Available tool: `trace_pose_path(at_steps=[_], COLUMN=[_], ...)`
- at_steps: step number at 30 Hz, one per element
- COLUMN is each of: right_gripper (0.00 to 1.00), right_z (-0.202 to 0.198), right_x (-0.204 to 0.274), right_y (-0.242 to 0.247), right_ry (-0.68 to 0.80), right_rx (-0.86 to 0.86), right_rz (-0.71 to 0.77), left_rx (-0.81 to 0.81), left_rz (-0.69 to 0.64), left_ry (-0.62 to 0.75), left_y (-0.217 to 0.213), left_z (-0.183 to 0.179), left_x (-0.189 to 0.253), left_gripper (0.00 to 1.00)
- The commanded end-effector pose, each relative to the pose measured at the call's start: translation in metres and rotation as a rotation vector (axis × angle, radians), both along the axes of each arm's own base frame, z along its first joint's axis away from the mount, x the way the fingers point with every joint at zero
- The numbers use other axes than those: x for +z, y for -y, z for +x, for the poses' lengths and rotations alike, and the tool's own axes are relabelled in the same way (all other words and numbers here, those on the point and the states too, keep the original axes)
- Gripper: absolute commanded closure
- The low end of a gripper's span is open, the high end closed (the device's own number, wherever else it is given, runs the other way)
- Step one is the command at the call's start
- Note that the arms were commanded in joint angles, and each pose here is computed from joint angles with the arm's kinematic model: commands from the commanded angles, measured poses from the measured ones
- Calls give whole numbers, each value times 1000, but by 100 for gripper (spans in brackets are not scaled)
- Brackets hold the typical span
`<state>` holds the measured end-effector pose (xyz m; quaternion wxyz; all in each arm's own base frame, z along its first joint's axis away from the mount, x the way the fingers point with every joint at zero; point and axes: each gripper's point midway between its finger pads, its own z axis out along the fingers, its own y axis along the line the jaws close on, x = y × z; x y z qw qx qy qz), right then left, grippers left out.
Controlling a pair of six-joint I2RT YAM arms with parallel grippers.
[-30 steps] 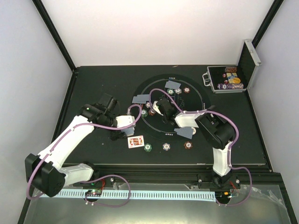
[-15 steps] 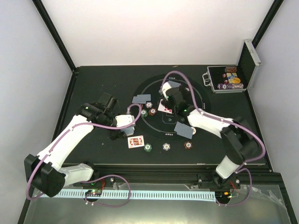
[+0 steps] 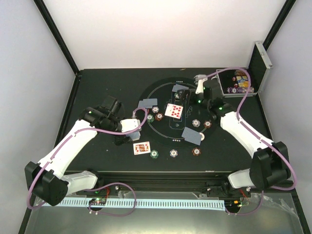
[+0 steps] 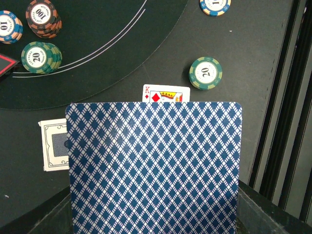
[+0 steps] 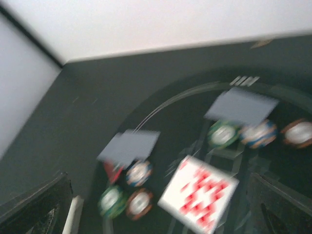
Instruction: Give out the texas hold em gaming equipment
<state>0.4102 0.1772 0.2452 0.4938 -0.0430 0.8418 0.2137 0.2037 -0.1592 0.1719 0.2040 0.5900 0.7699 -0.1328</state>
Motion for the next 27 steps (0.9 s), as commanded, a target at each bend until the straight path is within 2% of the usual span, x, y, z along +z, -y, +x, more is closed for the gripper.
trace_pose_path(at_steps=[1, 8, 12, 17, 27], right_gripper=[0, 7, 11, 12, 20], right_z=[-73, -148, -175, -191, -206], right_x=[-34, -52, -51, -48, -59], right_y=[-69, -134, -169, -203, -246], right_ry=[-292, -489, -581, -630, -733], right_rx=[304, 513, 626, 715, 801], right_rz=[266, 485, 537, 528, 622], left_rx=[-2, -7, -7, -5, -2], left_rz=[-41, -54, -55, -53, -45], left_ry=[25, 26, 24, 24, 25], left_y=[5, 7, 8, 7, 6], left_z=[3, 3, 3, 2, 3], left_x=[17, 18, 19, 18, 15], left_gripper=[98, 98, 98, 99, 98])
